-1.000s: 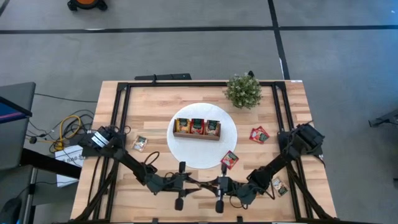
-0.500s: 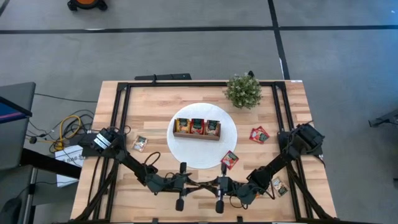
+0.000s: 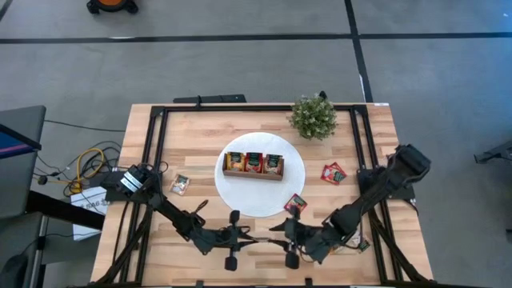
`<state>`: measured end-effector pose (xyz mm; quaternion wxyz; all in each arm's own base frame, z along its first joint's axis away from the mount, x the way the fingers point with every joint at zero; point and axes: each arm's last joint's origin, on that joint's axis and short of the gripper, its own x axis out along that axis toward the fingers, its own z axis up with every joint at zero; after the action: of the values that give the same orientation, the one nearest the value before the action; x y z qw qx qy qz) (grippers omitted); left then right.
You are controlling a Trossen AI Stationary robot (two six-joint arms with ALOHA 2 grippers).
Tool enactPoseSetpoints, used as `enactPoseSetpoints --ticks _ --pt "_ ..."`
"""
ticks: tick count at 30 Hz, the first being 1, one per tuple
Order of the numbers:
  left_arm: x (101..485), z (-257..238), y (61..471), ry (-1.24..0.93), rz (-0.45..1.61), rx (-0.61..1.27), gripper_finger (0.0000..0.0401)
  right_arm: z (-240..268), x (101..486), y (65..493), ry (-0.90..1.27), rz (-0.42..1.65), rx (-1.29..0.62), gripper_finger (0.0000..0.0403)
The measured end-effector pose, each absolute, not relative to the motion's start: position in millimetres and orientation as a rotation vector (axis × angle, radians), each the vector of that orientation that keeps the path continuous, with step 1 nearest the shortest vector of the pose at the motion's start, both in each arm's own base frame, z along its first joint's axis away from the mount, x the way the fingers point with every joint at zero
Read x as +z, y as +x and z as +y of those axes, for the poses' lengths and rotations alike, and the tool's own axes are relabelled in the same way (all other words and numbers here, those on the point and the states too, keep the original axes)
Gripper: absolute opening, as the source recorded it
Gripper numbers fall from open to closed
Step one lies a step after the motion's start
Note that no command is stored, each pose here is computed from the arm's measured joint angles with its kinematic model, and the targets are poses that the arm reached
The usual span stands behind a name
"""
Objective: Pick & Place Tea
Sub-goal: Put the brown tea bag into the right section of the wooden organizer
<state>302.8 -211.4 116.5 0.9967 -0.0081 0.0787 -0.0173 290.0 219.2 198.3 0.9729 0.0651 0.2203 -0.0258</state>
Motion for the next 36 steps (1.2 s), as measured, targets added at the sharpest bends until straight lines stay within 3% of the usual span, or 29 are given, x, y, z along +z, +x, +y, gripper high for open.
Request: enactPoseSetpoints --ticks 4,9,14,22,27,31,36 --pt "113 -209 304 -0.017 0.185 -0.027 0.0001 215 215 297 0.11 0.541 -0.017 0.0185" --pt "112 -207 305 -0.031 0.2 -0.017 0.0001 215 215 321 0.039 0.645 0.015 0.0176" --pt "111 -207 305 -0.029 0.208 -0.017 0.0001 223 217 340 -0.026 0.706 0.037 0.0133" --pt "111 -207 305 -0.034 0.208 -0.02 0.0 228 208 344 -0.081 0.817 0.04 0.0019" --pt "112 -207 305 -0.049 0.205 -0.014 0.0002 228 206 344 -0.104 0.801 -0.01 0.0003" --pt "113 -205 305 -0.022 0.238 -0.001 0.0034 222 216 337 -0.116 0.811 -0.065 0.0001" --pt "106 -200 296 0.038 0.396 0.062 0.0111 186 222 327 -0.21 0.912 -0.262 0.0001"
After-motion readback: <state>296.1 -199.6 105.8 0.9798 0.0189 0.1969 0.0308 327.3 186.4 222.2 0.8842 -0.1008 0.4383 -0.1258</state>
